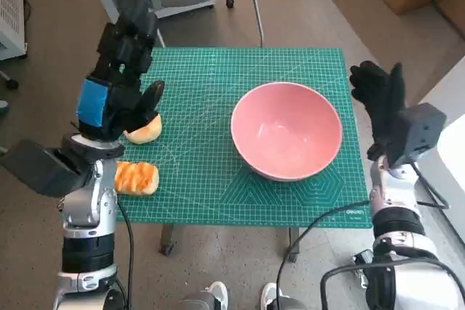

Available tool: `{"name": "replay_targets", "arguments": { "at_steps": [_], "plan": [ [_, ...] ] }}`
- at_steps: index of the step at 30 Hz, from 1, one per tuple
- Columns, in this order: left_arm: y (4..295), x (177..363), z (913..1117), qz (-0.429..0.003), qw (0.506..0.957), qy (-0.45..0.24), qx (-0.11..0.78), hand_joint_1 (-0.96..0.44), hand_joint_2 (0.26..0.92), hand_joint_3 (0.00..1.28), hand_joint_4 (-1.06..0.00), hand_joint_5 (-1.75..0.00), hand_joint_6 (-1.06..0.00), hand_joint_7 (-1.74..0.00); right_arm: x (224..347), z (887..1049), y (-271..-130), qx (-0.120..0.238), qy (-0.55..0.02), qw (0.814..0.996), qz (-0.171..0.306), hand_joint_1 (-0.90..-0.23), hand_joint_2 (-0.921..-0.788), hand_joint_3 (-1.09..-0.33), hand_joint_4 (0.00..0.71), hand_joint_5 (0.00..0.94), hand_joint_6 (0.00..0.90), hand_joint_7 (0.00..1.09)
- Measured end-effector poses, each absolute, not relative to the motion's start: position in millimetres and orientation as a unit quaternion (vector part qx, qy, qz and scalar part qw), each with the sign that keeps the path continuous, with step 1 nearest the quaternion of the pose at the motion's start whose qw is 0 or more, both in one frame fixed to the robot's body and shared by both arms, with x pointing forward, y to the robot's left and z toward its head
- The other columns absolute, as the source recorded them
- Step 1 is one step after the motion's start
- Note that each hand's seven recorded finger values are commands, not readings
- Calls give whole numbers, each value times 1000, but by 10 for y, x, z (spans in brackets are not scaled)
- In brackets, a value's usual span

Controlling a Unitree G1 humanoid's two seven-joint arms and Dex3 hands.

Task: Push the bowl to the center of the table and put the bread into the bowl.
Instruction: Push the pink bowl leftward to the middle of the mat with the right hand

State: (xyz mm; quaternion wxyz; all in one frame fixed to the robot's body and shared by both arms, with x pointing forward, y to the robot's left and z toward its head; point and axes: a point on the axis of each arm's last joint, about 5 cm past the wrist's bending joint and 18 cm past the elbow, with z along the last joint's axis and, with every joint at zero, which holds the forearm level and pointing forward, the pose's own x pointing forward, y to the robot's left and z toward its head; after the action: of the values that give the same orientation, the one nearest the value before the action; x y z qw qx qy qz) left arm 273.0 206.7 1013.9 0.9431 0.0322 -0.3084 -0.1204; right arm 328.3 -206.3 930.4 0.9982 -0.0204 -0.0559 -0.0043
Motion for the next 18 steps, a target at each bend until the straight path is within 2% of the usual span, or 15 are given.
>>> {"name": "replay_targets", "arguments": {
  "at_steps": [18],
  "plan": [
    [2112, 2716, 10107, -117, 945, -304, 35, -664, 921, 438, -30, -35, 1, -361, 3281, 9194, -1754, 15, -39, 999, 33, -570, -921, -694, 224, 2, 320, 6]
  ]
}}
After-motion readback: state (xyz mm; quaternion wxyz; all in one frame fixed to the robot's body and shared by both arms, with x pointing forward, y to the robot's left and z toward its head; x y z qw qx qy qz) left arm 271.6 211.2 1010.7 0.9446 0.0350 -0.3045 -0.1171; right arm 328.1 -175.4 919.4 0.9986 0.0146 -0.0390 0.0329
